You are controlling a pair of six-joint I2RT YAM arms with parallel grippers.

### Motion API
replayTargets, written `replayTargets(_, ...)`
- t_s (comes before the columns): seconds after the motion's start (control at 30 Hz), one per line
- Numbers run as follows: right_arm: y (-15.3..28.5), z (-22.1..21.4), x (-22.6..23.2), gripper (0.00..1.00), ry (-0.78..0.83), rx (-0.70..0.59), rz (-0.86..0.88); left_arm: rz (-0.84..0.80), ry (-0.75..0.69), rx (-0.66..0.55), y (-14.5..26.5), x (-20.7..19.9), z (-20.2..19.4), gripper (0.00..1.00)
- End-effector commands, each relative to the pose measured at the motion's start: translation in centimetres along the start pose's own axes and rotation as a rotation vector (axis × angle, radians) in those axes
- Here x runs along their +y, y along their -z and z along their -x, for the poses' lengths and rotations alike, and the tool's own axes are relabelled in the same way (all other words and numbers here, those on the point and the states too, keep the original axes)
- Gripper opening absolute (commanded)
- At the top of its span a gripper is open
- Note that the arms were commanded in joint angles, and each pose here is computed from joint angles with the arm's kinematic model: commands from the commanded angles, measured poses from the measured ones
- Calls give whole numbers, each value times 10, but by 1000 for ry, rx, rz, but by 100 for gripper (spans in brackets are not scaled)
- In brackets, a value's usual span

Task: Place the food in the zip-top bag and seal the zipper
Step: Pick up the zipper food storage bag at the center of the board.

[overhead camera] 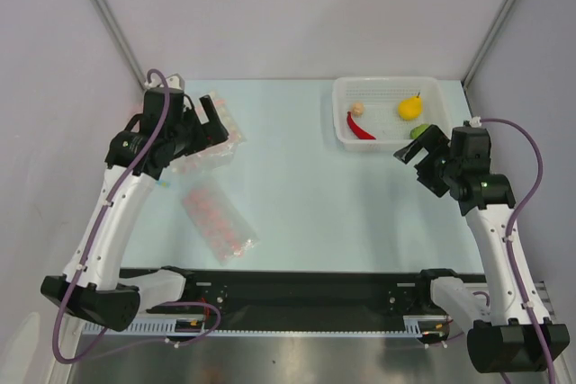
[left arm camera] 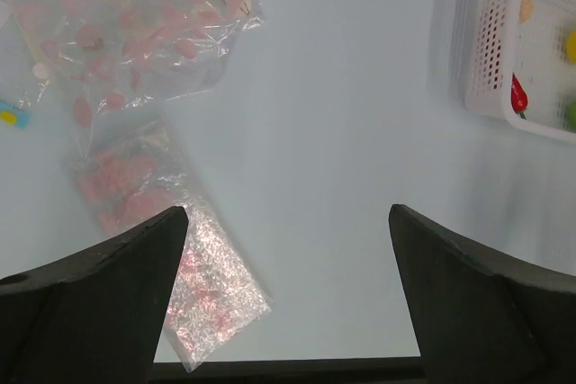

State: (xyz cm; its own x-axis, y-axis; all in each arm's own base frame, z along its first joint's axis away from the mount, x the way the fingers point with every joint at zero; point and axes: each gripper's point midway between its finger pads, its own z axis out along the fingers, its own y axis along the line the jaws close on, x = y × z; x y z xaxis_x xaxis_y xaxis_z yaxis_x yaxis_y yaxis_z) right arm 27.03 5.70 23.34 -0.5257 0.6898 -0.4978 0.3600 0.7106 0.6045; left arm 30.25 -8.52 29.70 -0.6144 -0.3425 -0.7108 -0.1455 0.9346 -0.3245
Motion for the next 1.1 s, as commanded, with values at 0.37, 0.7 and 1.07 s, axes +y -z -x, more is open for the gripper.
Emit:
replayTargets(0.37, 6, 13, 32, 100, 84, -30, 145, 211, 54, 151, -37, 62, -25, 100)
replayTargets(0.7, 5, 6, 35, 100, 117, 8, 182, 342, 16, 230, -116, 92, -11, 100)
replayTargets(1.07, 7, 10, 37, 100, 134, -6, 188, 489, 21, 378, -211, 135, -10, 100)
